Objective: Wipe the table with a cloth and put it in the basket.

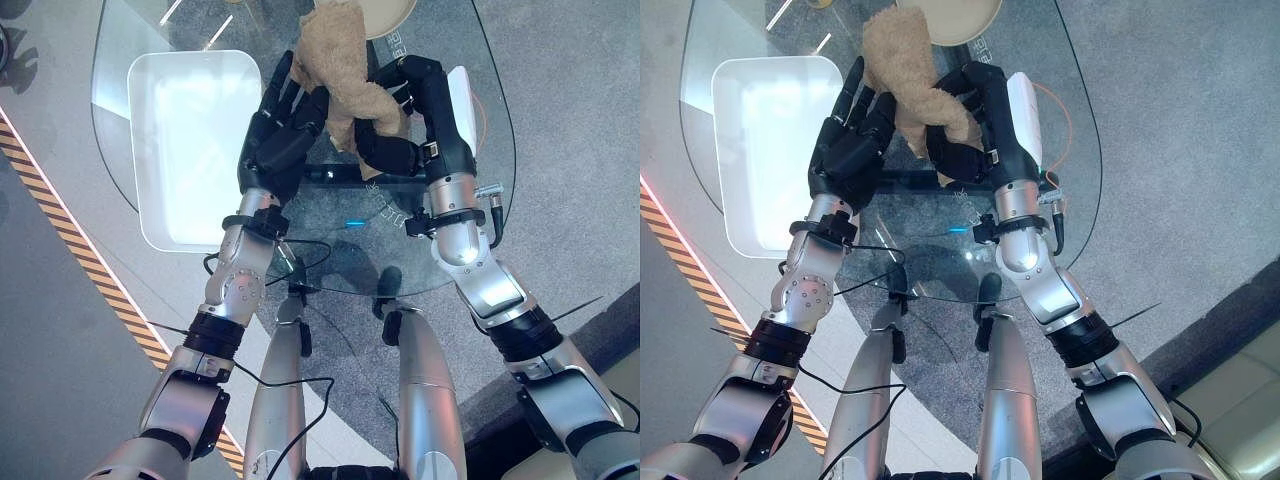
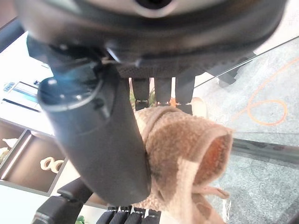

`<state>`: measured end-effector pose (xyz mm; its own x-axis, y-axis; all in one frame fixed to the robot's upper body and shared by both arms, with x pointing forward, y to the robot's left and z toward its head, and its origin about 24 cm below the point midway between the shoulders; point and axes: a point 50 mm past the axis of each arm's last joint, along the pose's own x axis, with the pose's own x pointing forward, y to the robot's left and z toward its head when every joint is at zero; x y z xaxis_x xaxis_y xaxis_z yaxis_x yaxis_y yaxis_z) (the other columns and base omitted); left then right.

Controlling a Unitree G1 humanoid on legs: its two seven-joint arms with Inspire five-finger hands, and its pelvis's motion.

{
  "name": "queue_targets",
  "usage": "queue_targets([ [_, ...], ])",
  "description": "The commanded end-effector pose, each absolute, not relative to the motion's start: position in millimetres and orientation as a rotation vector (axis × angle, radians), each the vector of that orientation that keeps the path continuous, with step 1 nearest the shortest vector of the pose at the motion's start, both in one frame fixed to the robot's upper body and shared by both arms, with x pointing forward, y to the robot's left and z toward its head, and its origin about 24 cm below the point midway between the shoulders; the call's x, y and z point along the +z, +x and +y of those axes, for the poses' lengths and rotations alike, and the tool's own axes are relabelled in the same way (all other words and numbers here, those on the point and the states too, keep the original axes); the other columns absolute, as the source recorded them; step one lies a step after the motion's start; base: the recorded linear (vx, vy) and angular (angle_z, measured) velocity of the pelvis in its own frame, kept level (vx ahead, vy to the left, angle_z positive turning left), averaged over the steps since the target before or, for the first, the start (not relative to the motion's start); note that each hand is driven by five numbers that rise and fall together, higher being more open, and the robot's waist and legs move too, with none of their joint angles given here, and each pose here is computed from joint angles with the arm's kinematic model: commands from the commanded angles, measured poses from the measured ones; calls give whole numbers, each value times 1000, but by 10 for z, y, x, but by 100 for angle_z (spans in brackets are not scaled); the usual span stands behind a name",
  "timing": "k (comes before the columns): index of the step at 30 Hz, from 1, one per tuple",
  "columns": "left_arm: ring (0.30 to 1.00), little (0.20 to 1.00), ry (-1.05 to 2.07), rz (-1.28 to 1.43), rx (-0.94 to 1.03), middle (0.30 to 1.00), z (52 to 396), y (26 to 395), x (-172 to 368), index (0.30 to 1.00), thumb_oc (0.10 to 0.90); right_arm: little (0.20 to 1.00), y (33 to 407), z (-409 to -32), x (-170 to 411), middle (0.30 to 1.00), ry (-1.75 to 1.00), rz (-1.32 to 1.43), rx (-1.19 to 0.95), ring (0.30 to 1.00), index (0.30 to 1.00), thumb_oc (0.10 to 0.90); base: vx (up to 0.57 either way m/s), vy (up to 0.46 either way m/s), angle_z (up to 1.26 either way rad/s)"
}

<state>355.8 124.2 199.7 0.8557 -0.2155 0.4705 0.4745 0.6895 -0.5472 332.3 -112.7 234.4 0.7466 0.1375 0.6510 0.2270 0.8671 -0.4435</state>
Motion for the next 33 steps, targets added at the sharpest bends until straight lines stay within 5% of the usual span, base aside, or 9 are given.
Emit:
queue_targets([
  [1,900,900,-721,-646,-660,900,983,3379,2648,900,800,200,2705,-714,3227,300,-341,-1260,80,300,300,100,0,0,0],
  [33,900,900,-696,-715,-900,900,902,3255,2748,900,800,200,2922,-871,3079,300,-384,-1119,-58,300,300,100,0,0,0],
])
